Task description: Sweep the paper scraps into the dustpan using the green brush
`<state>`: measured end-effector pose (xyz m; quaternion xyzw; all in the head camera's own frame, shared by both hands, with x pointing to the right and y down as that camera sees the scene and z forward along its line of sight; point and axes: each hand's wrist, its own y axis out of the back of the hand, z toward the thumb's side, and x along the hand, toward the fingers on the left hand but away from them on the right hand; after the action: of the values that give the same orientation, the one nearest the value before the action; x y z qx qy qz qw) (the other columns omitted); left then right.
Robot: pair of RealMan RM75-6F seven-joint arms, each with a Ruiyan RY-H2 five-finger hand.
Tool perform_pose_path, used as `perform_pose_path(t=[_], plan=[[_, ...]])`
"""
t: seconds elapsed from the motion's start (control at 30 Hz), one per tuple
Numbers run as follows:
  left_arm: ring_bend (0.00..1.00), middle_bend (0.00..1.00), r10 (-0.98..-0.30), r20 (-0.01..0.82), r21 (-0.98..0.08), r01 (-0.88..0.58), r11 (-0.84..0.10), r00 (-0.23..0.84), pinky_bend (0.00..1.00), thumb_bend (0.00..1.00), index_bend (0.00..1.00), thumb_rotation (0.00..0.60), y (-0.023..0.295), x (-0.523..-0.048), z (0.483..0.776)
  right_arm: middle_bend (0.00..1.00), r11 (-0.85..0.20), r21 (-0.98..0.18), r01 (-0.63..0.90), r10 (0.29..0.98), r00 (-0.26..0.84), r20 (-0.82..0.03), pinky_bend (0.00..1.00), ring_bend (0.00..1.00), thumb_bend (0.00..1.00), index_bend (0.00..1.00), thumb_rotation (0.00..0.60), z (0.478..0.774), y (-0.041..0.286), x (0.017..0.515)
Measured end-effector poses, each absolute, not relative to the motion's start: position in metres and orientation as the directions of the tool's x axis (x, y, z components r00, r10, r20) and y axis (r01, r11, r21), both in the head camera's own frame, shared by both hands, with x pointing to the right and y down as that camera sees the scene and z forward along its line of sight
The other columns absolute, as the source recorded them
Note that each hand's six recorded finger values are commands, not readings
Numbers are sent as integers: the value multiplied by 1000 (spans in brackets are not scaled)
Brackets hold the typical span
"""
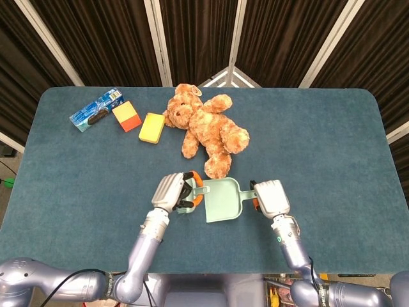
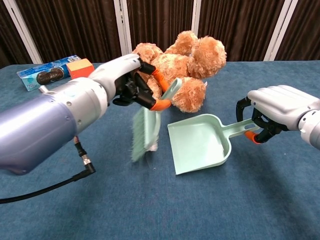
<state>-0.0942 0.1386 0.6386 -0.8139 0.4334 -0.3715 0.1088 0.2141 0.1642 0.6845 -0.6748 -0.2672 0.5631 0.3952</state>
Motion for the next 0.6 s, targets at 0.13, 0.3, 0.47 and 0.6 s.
perform_pose_path(t=[0.13,0.3,0.47,0.6], plan=[[1000,1000,-789,488,-459,-659,-596,374,1000,658,844,600,140,-82,635,900,-542,-836,-84,808,222,-546,921,897,508,651,600,683,165,212],[1000,1000,-780,475,-392,-695,-602,407,1000,658,844,600,145,-73,631,900,-544,-835,-85,807,219,-548,922,897,509,650,600,683,164,214],[1000,1000,-773,462,-374,-694,-615,436,1000,659,844,600,149,-75,624,900,-542,-835,-90,807,220,-548,922,897,509,650,600,683,164,214],[1000,1000,-777,454,-386,-690,-612,435,1000,658,844,600,145,-88,619,899,-543,-835,-91,809,212,-549,922,897,509,650,600,685,161,213]])
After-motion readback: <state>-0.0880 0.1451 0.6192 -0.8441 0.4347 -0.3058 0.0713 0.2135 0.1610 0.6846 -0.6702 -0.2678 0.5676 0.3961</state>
